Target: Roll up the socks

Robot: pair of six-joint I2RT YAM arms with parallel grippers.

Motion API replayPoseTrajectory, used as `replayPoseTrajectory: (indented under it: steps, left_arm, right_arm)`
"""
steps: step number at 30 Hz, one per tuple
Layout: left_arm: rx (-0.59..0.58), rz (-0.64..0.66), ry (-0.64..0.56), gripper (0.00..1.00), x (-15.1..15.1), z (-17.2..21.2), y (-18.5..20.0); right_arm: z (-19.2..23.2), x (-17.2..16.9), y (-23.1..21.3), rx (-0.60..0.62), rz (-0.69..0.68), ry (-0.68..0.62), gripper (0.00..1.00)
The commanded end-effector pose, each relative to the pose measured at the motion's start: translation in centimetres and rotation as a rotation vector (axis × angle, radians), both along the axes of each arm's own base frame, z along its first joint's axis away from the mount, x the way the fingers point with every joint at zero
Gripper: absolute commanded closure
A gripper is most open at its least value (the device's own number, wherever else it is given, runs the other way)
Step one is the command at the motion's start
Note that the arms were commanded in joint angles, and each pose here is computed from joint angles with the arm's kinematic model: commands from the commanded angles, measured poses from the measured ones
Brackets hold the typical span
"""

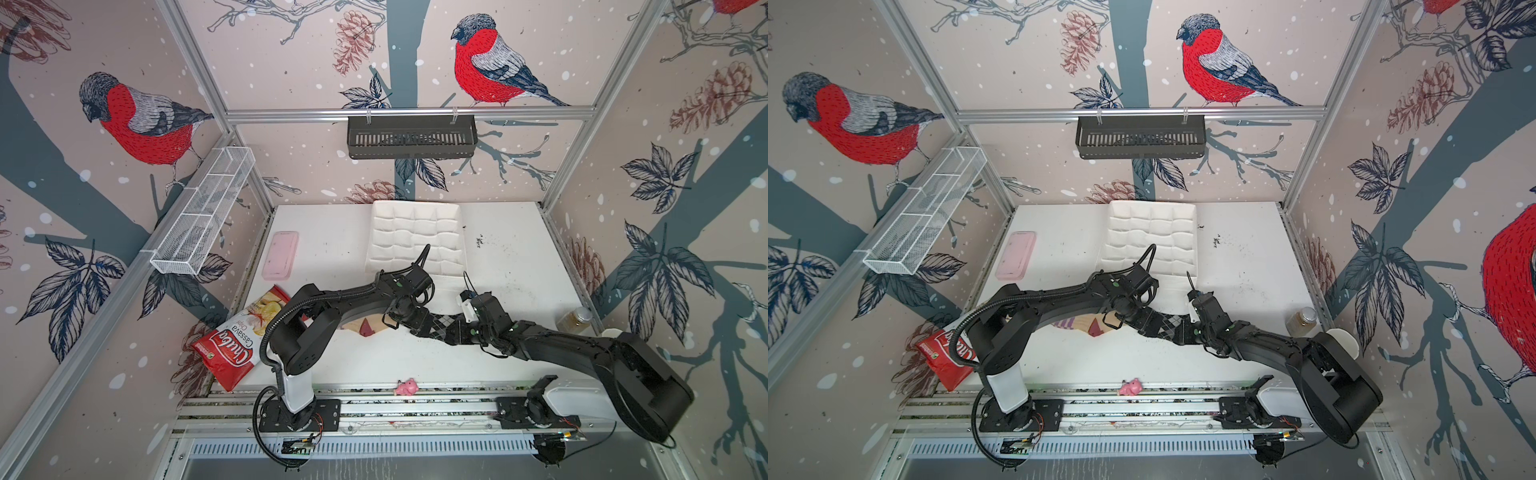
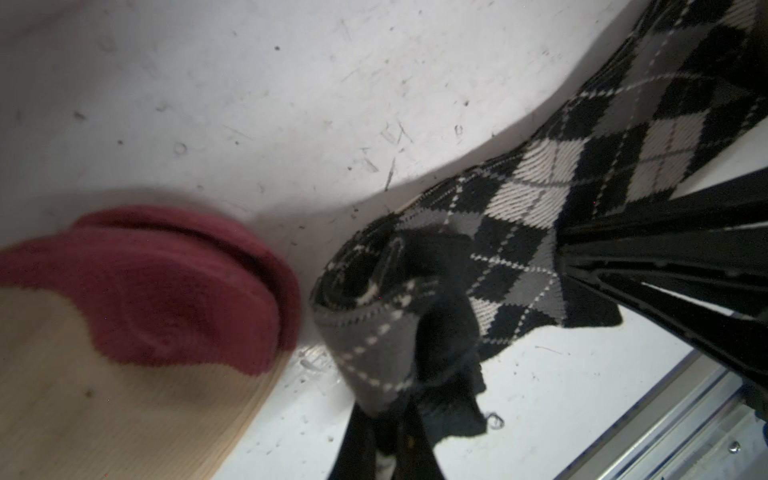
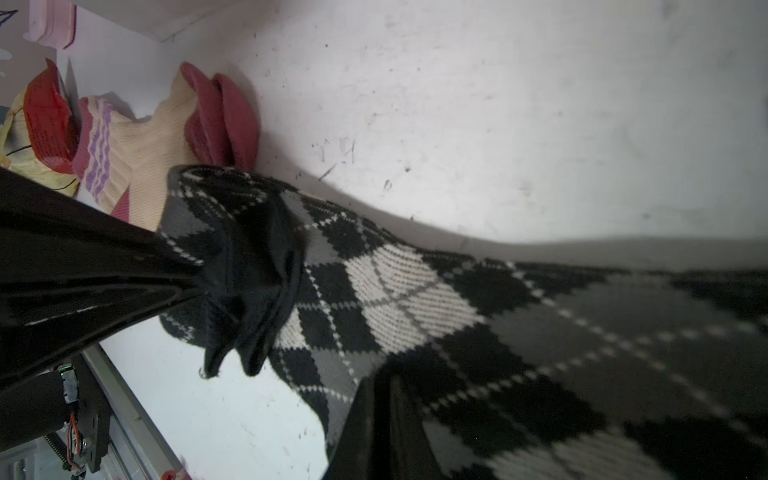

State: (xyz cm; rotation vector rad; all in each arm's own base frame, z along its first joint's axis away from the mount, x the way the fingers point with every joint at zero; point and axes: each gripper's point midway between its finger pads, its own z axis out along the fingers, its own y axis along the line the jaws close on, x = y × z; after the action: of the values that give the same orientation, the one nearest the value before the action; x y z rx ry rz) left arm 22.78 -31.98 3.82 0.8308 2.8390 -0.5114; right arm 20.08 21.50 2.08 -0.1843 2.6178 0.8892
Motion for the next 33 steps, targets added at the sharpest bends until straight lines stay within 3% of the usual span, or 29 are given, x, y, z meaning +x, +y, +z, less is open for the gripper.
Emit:
replayPoseTrajectory:
  steps: [1, 12, 20, 27, 33]
  left_arm:
    - [0.010, 0.006, 0.014, 0.99, 0.1, -0.3, 0.5]
    - [-0.031, 0.006, 0.038, 0.99, 0.8, -0.5, 0.1]
    - [-0.027, -0.008, 0.060, 0.99, 0.3, -1.0, 0.2]
    - [-0.026, -0.013, 0.068, 0.95, 0.1, -1.3, 0.2]
    - [-0.024, -0.016, 0.065, 0.94, 0.2, -1.3, 0.2]
  right_arm:
    - [-1.5, -2.1, -0.9, -0.031, -0.010, 0.072, 0.88]
    - [-1.3, -4.3, -1.9, -0.044, -0.026, 0.083, 0.87]
    - [4.5, -0.8, 0.4, 0.022, -0.013, -0.076, 0.68]
    - [6.4, 1.4, 3.1, 0.070, 0.041, -0.120, 0.80]
    - [6.6, 2.0, 5.4, 0.094, 0.094, -0.122, 0.82]
